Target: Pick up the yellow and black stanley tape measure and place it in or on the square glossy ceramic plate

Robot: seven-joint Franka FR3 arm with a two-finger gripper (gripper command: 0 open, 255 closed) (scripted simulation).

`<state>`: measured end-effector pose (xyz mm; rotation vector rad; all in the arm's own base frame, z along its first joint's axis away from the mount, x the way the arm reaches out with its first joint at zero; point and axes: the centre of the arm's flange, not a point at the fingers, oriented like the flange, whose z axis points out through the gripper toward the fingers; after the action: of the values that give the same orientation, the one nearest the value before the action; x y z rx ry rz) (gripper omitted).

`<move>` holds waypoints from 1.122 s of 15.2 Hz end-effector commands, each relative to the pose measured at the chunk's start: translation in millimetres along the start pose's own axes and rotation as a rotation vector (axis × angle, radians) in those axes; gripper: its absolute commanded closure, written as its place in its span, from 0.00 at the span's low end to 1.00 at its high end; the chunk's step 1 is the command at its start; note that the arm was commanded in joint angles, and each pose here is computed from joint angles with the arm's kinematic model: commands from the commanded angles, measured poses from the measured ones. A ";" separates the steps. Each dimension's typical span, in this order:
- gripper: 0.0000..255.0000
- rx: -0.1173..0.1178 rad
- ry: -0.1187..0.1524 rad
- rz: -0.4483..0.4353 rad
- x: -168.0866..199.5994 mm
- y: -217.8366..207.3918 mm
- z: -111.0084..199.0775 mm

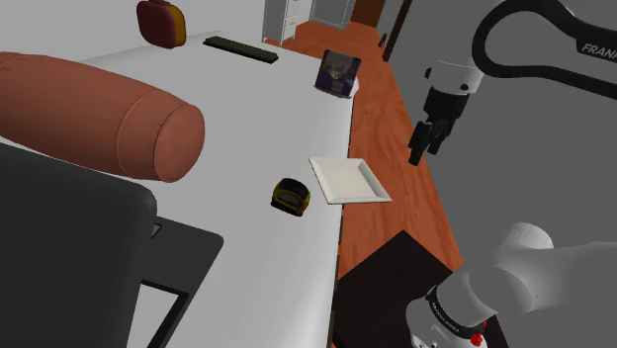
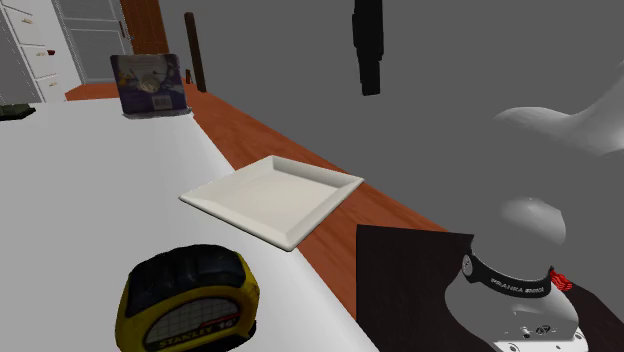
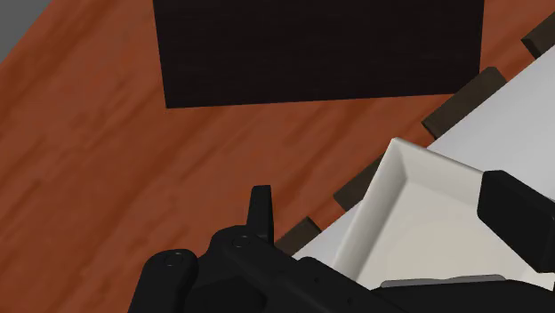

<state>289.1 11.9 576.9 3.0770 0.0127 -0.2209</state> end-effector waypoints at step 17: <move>0.00 -0.004 0.131 -0.259 73.0 -185.9 21.3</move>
<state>354.0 184.7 535.3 3.0733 0.3916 -0.0428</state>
